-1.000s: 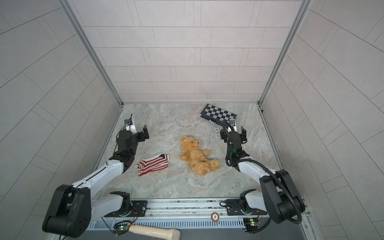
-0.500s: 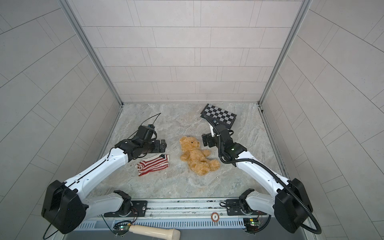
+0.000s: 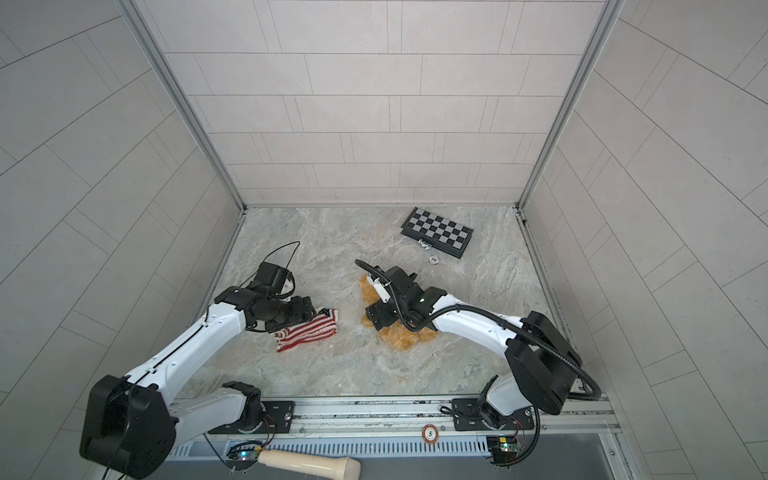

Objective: Dress the teddy bear
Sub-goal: 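Reach left gripper to the flag sweater while right gripper reaches the bear, then grasp sweater neck edge with left gripper while right gripper grasps bear's chest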

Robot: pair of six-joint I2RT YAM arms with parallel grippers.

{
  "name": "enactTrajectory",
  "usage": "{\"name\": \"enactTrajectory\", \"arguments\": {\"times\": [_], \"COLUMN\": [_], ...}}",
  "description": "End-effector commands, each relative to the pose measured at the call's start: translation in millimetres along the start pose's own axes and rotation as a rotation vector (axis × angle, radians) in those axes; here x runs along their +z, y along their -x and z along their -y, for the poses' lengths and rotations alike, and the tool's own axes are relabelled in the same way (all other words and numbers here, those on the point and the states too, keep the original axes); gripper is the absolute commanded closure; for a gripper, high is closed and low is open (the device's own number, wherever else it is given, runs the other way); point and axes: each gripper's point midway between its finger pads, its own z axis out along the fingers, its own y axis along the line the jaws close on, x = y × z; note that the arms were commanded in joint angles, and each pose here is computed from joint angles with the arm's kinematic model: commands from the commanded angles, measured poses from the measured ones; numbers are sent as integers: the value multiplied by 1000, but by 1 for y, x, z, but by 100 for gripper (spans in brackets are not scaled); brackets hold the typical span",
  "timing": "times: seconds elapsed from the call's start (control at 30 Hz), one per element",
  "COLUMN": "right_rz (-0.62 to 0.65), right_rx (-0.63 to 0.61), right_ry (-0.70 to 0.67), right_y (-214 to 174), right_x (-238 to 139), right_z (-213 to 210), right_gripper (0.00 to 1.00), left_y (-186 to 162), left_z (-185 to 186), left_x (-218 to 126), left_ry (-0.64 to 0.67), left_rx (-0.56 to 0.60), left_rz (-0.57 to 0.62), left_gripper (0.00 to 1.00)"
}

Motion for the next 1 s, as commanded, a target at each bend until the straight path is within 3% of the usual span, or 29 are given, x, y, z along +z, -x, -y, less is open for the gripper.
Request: {"name": "enactTrajectory", "arguments": {"times": [0.0, 0.1, 0.27, 0.4, 0.73, 0.97], "right_rz": [-91, -162, -296, -251, -243, -149], "right_rx": [-36, -126, -304, -333, -285, -245], "right_ry": [-8, -47, -75, -55, -75, -4], "right_y": [-19, -33, -56, -60, -69, -62], "right_x": [6, 15, 18, 4, 2, -9], "right_z": [-8, -12, -24, -24, -17, -26], "right_gripper": [24, 41, 58, 63, 69, 69], "left_y": [-15, -20, -27, -25, -29, -25], "left_z": [-17, -16, -13, -19, -17, -16], "left_x": [7, 21, 35, 38, 56, 59], "left_ry": [91, 94, 123, 190, 241, 255], "left_rx": [38, 43, 89, 148, 251, 277], "left_rz": [-51, -74, -126, -148, -201, -207], "left_gripper": [22, 26, 32, 41, 49, 65]}}
